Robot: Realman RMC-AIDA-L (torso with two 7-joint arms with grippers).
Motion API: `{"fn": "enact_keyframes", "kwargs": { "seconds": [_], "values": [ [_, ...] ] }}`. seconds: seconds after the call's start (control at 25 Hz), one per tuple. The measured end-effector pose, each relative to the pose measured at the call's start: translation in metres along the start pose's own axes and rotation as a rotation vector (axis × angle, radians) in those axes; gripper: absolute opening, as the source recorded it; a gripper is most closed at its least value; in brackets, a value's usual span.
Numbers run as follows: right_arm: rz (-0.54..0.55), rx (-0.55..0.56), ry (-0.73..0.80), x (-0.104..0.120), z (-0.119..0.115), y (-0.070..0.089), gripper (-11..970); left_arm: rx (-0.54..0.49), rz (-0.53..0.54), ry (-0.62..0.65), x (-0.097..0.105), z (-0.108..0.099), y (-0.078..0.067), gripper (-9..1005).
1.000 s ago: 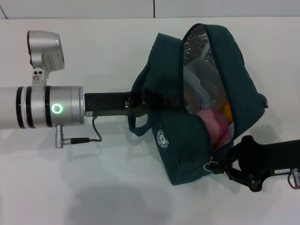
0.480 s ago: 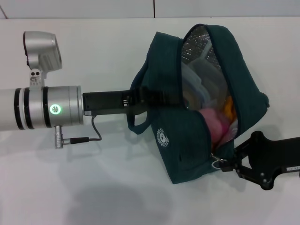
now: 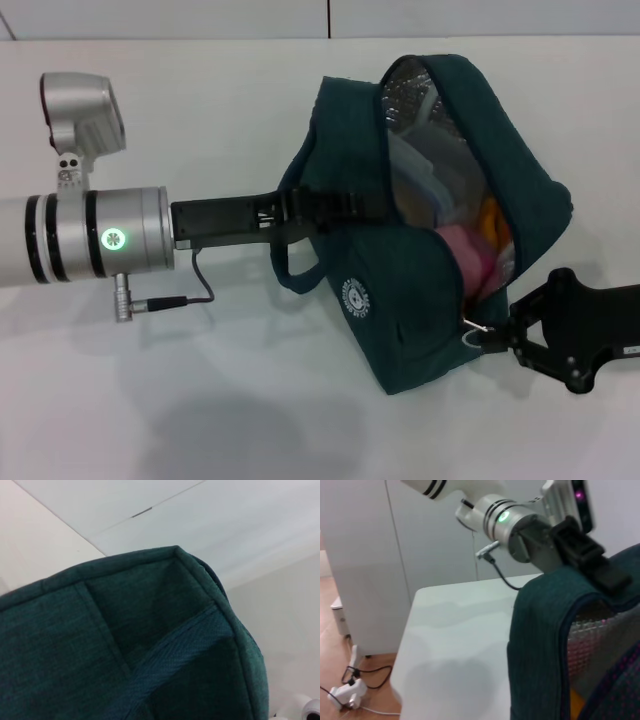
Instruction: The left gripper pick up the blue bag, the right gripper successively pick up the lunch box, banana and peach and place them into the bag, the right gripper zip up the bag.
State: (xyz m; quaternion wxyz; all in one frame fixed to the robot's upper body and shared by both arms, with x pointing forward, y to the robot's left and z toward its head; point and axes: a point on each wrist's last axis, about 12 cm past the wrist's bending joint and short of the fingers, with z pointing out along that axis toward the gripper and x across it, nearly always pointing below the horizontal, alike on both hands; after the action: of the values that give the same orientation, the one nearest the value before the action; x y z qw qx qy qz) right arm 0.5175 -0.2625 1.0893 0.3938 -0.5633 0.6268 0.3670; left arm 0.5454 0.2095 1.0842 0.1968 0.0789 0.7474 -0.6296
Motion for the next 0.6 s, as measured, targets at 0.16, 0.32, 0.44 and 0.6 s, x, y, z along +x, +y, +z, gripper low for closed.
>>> {"fn": "enact_keyframes", "kwargs": {
  "seconds": [0.16, 0.32, 0.44, 0.6],
  "values": [
    [0.012, 0.017, 0.000, 0.001, -0.003, -0.002, 5, 0.001, 0.034, -0.002, 0.001, 0.000, 0.000, 277],
    [0.021, 0.020, 0.012, 0.003, -0.003, -0.002, 5, -0.002, 0.073, -0.026, 0.004, -0.003, 0.003, 337],
    [0.022, 0.017, 0.022, 0.004, -0.003, -0.002, 5, -0.011, 0.085, -0.082, 0.005, -0.010, 0.006, 412],
    [0.024, 0.021, 0.024, 0.005, -0.004, -0.002, 5, -0.039, 0.086, -0.132, 0.006, -0.019, 0.011, 540]
  ]
}}
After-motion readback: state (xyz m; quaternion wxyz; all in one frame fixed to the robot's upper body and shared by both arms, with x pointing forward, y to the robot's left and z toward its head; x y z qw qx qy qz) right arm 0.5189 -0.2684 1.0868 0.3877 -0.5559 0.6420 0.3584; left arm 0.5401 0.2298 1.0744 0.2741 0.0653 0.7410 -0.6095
